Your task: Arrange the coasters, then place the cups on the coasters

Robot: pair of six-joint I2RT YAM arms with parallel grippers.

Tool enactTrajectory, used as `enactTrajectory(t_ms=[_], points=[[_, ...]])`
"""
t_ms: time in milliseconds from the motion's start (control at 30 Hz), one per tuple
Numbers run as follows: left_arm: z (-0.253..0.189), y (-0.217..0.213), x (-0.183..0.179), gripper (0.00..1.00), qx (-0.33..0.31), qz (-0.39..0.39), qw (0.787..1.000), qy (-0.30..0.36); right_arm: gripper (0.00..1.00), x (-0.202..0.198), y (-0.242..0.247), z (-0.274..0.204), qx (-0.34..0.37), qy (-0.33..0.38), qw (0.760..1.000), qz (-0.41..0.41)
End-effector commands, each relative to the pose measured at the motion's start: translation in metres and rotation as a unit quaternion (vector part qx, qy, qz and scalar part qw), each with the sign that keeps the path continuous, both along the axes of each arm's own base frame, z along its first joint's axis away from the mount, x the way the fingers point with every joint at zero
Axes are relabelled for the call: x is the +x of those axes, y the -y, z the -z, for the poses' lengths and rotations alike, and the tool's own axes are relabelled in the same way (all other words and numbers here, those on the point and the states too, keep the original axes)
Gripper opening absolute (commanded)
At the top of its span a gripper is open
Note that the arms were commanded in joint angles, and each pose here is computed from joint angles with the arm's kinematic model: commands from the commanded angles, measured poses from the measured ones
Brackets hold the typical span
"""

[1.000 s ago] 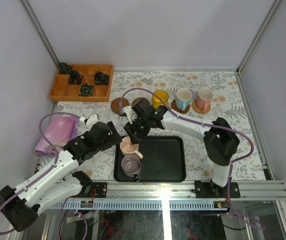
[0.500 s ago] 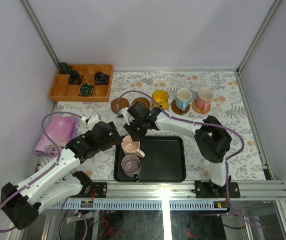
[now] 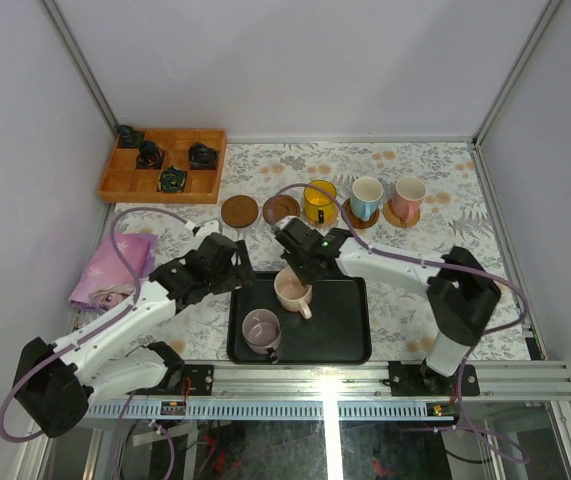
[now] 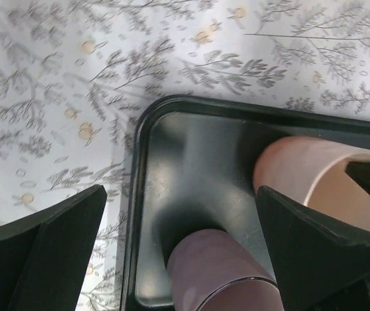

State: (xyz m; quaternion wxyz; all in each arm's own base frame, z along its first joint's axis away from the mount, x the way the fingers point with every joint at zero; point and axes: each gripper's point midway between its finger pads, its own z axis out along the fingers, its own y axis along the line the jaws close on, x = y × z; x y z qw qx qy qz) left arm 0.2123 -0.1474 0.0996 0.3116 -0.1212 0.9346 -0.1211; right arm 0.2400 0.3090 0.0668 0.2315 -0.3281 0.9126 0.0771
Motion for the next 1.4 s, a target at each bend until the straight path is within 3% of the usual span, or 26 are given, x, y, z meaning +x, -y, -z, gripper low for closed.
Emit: enactTrajectory(t_ms=[0,67,267,567,733,800,967,1167,1367], points=[[-0.031,0.036,0.026,1.0,-0.02,0.083,0.995,0.06,0.0,-0.001,0.046,-0.042,0.015,0.052,0.986,0.161],[-0.036,0.045,0.032,1.0,-0.014,0.111,0.991,0.07,0.02,-0.008,0.06,-0.045,0.017,0.049,0.977,0.205],[-0.043,0.081,0.035,1.0,-0.016,0.218,0.973,0.081,0.24,-0.018,0.084,-0.052,0.01,0.047,0.959,0.28],[-0.043,0.109,0.021,1.0,-0.006,0.3,0.951,0.076,0.25,-0.034,0.09,-0.03,-0.012,0.008,0.958,0.285],[-0.044,0.122,0.008,1.0,-0.001,0.341,0.937,0.077,0.55,-0.046,0.097,-0.024,-0.022,-0.011,0.958,0.286],[-0.047,0.127,0.003,1.0,0.0,0.354,0.932,0.081,0.62,-0.05,0.101,-0.023,-0.02,-0.015,0.957,0.288],[-0.058,0.141,-0.015,1.0,0.001,0.388,0.916,0.104,0.64,-0.045,0.109,-0.043,0.003,0.018,0.951,0.308],[-0.07,0.163,-0.042,1.0,-0.017,0.418,0.901,0.111,0.66,-0.018,0.139,-0.096,0.029,0.133,0.921,0.364],[-0.059,0.188,-0.066,0.89,-0.029,0.445,0.89,0.096,0.64,-0.008,0.174,-0.122,0.023,0.198,0.889,0.412]])
